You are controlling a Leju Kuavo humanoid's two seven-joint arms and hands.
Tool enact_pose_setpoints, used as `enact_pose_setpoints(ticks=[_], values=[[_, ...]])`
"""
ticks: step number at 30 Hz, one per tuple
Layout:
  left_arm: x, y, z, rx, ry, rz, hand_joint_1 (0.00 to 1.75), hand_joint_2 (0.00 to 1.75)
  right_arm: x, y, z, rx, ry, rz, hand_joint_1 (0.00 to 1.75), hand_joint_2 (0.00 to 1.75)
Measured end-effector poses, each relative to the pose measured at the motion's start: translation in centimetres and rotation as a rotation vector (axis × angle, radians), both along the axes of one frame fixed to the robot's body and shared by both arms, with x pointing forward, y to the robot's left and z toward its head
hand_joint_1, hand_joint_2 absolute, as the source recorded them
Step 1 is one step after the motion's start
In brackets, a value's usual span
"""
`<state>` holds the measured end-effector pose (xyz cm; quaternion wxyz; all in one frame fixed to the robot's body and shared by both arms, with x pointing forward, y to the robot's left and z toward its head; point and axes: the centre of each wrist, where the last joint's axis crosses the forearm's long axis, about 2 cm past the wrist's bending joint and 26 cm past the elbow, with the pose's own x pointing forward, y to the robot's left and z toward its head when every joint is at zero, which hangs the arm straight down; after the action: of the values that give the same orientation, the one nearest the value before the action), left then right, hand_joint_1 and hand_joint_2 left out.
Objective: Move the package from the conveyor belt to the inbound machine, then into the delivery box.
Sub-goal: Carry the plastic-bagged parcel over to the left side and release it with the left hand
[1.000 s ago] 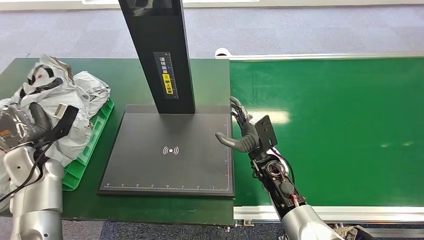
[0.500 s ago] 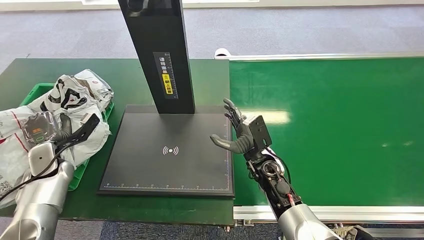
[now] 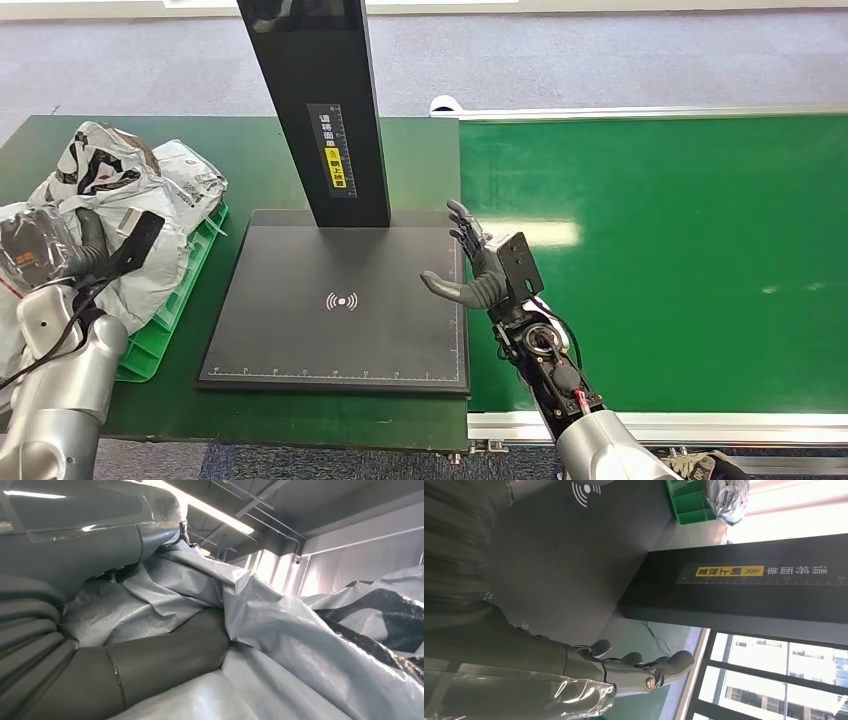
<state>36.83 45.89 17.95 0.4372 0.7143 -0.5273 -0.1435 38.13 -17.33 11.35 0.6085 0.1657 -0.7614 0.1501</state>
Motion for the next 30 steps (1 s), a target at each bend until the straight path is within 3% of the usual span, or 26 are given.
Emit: enact_pose_setpoints(ticks=[3, 7, 11, 18, 22, 26, 30], values=[[-0.2, 0.1, 0.6, 0.038, -0.034, -0.047, 1.75, 1.75, 0.0, 0.0, 0.0, 0.001, 0.0, -0.001, 0.0, 1.75], [-1.0, 0.0, 3.2, 0.191, -0.22, -0.24, 1.75, 1.75, 0.0, 0.0, 0.0, 0.007, 0.0, -0.005, 0.0, 1.75], [-1.2, 0.5, 4.8, 0.173, -0.295, -0.149, 1.75, 1.75, 0.0, 0.1, 0.1, 0.016, -0.001, -0.003, 0.0, 1.75], [1.7, 3.0, 6.6, 0.035, -0.148, 0.13, 1.74, 1.75, 0.2, 0.5, 0.4, 0.016, -0.009, 0.018, 0.0, 1.75], [3.8, 5.0, 7.1, -0.092, 0.129, 0.234, 1.75, 1.75, 0.3, 0.8, 0.6, 0.006, -0.007, 0.032, 0.0, 1.75], [4.9, 6.1, 6.4, -0.163, 0.473, 0.283, 1.74, 0.0, 0.4, 1.2, 0.8, -0.003, -0.008, 0.049, 0.0, 1.75], [5.1, 6.8, 5.4, -0.204, 0.75, 0.232, 1.71, 0.0, 0.5, 1.6, 0.9, -0.015, -0.006, 0.063, 0.0, 1.75]])
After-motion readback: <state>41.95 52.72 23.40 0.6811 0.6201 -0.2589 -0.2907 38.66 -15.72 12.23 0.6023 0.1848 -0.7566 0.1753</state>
